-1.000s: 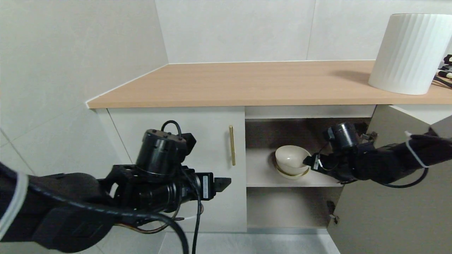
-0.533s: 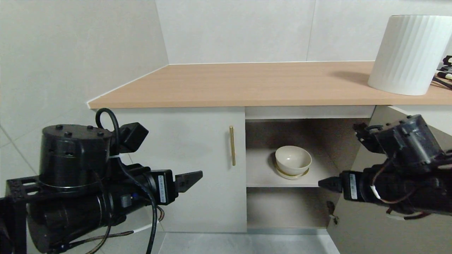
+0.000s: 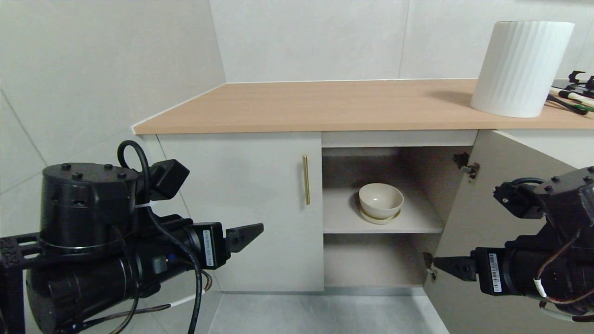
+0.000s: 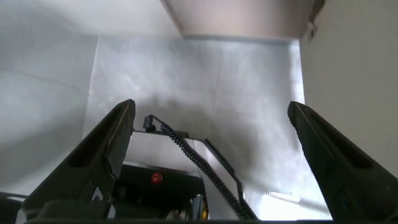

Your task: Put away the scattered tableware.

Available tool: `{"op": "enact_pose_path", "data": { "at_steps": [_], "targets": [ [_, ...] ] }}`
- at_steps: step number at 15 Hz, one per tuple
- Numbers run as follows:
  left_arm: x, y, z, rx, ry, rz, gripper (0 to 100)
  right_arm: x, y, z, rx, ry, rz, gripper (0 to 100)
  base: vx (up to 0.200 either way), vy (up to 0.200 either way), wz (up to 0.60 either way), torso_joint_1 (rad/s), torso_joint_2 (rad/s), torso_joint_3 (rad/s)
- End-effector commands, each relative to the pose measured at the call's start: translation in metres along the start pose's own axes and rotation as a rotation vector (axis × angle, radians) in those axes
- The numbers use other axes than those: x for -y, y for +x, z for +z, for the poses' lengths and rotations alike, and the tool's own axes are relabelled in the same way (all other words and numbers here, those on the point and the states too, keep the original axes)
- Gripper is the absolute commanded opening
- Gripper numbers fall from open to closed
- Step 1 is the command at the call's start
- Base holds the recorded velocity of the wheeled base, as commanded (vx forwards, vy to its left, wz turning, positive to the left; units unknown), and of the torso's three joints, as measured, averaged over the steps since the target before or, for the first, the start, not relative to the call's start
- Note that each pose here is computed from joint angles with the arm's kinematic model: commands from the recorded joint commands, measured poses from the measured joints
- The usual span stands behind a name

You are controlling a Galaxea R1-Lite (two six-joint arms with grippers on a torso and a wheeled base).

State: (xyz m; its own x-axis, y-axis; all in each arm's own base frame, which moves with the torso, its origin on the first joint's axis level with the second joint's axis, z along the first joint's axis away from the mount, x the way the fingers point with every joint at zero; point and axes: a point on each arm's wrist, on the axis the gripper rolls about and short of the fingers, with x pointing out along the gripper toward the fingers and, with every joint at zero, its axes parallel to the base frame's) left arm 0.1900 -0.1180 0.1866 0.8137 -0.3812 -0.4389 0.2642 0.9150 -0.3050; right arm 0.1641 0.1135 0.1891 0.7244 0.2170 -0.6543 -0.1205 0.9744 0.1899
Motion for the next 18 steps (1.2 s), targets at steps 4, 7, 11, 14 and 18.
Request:
{"op": "enact_pose_path", "data": {
  "at_steps": [4, 7, 11, 14, 18],
  "targets": [
    [-0.0004, 0.0029, -0.0021, -0.013, 0.001, 0.004, 100, 0.0008, 0.0002, -0.0014, -0.002, -0.001, -0.005, 100, -0.200, 0.000, 0.00, 0.002, 0.00, 0.004],
    [-0.0006, 0.0033, -0.0027, -0.015, 0.002, 0.005, 100, 0.0010, 0.0013, -0.0023, -0.006, -0.002, -0.010, 100, -0.200, 0.000, 0.00, 0.005, 0.00, 0.004],
    [-0.0008, 0.0033, -0.0031, -0.017, 0.003, 0.006, 100, 0.0010, 0.0013, -0.0022, -0.005, -0.002, -0.012, 100, -0.150, 0.000, 0.00, -0.001, 0.00, 0.002],
    [-0.0003, 0.0033, -0.0038, -0.020, 0.005, 0.002, 100, 0.0011, 0.0009, -0.0022, -0.003, -0.003, -0.012, 100, 0.000, 0.000, 0.00, 0.000, 0.00, 0.000],
    [-0.0009, 0.0038, -0.0036, -0.019, 0.002, 0.004, 100, 0.0010, 0.0022, -0.0028, -0.009, -0.004, -0.014, 100, 0.000, 0.000, 0.00, 0.000, 0.00, 0.000]
  ]
}}
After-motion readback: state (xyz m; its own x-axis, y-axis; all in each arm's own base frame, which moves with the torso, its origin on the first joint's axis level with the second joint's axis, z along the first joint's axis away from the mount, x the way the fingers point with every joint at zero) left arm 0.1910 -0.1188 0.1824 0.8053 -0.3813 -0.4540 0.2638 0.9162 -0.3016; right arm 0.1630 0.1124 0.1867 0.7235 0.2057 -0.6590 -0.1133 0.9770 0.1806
